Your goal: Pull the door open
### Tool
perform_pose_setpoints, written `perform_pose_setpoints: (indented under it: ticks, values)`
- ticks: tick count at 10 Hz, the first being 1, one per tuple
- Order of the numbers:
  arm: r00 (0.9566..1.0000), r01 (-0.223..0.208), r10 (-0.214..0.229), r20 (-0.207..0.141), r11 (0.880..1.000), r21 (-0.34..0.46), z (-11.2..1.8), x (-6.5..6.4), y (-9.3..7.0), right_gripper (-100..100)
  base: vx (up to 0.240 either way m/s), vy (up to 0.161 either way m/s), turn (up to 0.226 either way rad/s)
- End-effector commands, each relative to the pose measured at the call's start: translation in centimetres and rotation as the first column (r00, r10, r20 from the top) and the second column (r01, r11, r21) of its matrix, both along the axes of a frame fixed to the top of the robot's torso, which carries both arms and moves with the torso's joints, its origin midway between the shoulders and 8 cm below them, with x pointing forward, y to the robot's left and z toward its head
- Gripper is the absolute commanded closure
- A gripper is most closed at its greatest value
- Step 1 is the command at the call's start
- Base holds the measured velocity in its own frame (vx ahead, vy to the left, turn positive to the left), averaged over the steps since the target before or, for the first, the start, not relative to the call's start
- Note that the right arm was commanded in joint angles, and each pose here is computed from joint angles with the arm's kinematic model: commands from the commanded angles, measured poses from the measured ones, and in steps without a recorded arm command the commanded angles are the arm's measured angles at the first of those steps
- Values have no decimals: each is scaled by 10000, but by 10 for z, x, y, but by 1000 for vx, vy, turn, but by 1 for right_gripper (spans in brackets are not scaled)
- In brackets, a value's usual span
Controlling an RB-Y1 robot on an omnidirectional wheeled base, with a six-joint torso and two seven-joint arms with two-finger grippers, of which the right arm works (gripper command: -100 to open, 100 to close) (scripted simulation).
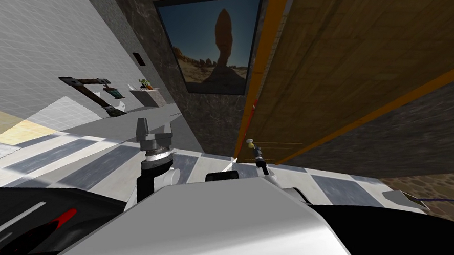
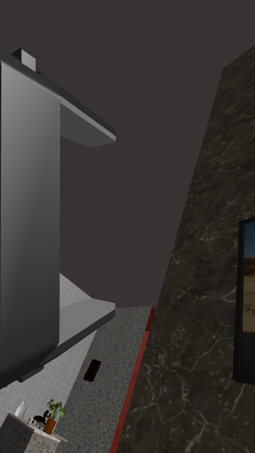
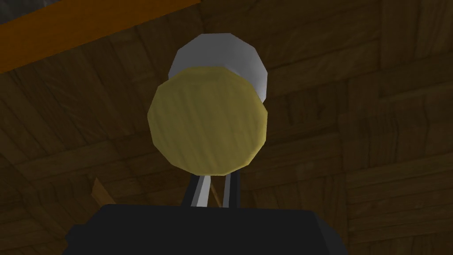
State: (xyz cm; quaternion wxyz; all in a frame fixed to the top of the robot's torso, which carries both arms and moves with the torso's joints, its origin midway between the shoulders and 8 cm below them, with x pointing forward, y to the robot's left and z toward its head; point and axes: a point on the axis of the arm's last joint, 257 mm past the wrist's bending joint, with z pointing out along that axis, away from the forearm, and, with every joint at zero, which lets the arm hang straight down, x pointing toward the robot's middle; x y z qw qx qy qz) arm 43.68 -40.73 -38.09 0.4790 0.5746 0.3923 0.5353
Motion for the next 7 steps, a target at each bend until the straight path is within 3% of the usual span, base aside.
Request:
perform_pose_setpoints:
  ticks: [1,2,6,7]
  values:
    - [9990,-332,309,331,9969,707,5,11,22,100,-32,-11,29]
    - [10000,40,-44,48,9963,854,-3,1,3,-100,-35,-40,-4]
    - [9997,66,-106,200,9817,1904,-3,3,7,-100,-59,-19,1]
    - [9996,71,-136,262,9722,2340,-3,4,8,-100,-48,-4,24]
